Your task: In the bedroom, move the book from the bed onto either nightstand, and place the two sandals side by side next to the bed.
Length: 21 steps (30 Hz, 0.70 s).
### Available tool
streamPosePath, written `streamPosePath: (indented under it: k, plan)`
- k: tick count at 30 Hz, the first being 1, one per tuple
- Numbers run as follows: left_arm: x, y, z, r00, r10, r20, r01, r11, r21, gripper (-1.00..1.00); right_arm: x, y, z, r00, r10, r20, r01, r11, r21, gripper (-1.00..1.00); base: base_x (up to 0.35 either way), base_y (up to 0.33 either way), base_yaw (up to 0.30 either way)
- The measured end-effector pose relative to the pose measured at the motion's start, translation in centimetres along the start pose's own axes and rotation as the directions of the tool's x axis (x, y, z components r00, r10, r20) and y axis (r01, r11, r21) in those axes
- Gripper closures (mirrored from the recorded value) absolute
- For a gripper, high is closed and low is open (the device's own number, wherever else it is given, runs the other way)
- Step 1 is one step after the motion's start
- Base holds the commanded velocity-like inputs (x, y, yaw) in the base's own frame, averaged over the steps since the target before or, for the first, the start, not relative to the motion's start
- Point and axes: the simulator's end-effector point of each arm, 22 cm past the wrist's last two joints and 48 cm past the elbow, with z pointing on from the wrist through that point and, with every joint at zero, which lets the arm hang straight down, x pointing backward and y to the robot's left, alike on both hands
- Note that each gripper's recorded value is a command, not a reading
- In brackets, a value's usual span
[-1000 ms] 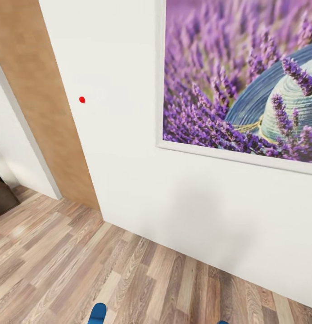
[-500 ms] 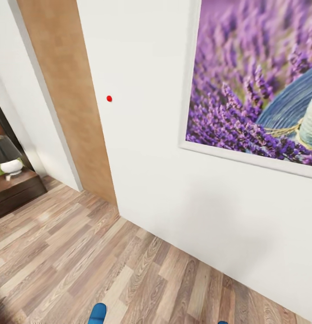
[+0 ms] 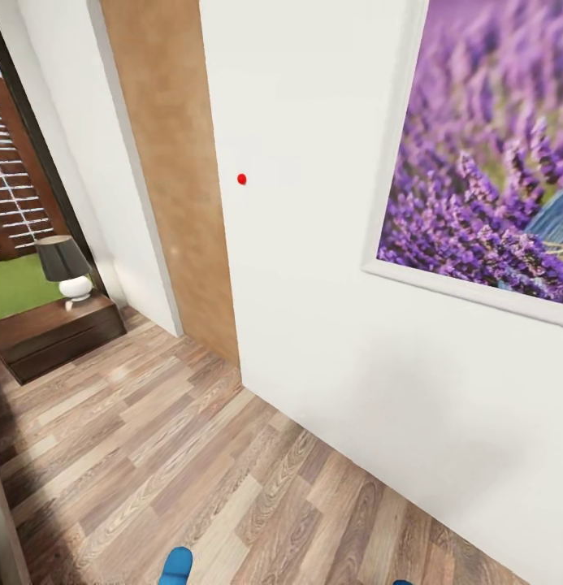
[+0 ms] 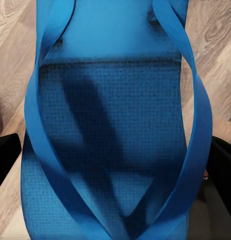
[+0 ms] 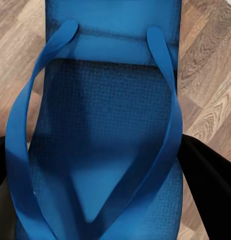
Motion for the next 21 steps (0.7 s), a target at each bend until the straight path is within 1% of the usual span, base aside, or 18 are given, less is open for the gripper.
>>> streamPosePath:
  k: [21]
  plan:
    - [-1.1,0.1,-0.2,1.000,0.000,0.026,0.000,1.000,-0.002,1.00,-1.0,-0.1,-0.3,1.000,0.004,0.025,-0.004,1.000,0.002,1.00,0.000,0.000,0.202]
